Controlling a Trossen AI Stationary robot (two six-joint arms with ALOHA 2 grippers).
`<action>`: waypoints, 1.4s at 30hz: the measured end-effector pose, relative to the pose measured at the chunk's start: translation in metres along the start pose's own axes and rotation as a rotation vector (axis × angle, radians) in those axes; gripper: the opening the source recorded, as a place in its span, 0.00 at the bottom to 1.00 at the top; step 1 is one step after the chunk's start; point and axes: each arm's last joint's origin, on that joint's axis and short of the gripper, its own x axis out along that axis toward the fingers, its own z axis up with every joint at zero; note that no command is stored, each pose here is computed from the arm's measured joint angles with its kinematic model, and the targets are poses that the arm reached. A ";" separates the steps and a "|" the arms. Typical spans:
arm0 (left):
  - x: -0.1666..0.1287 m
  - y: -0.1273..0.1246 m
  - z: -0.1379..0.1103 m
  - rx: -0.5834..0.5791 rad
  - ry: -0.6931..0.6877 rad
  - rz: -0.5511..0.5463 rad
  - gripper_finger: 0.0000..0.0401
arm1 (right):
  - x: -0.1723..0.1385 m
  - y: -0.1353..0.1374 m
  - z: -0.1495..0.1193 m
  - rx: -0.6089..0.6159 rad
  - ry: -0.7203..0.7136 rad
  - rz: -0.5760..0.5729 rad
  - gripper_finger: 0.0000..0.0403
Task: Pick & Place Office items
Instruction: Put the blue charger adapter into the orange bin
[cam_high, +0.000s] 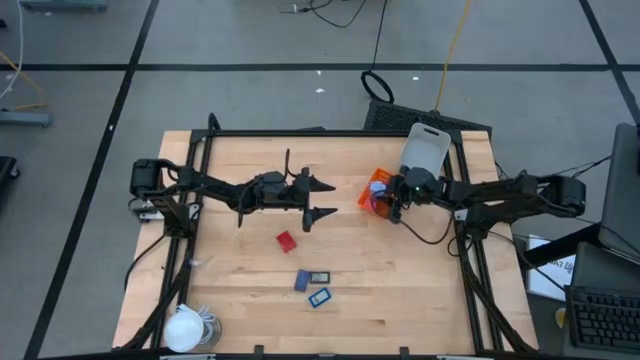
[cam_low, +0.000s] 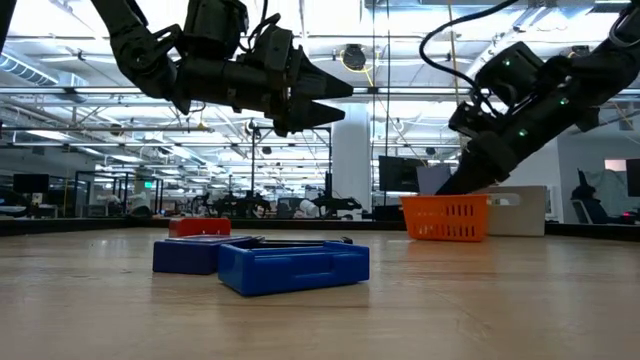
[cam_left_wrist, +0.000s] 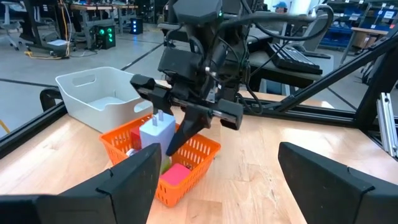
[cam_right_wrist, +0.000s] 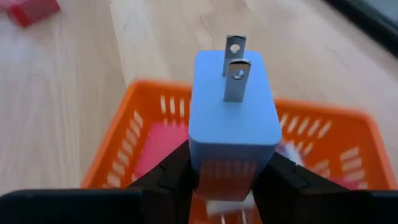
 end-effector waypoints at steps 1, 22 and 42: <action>0.000 0.000 0.000 -0.001 0.000 0.000 0.81 | -0.001 0.000 -0.002 -0.004 0.021 0.001 0.30; 0.000 0.000 0.000 -0.004 0.000 0.000 0.81 | -0.012 0.001 -0.004 -0.048 0.073 0.004 0.30; 0.000 0.000 0.000 -0.001 -0.001 0.000 0.76 | -0.010 -0.005 -0.003 -0.031 0.066 -0.194 0.30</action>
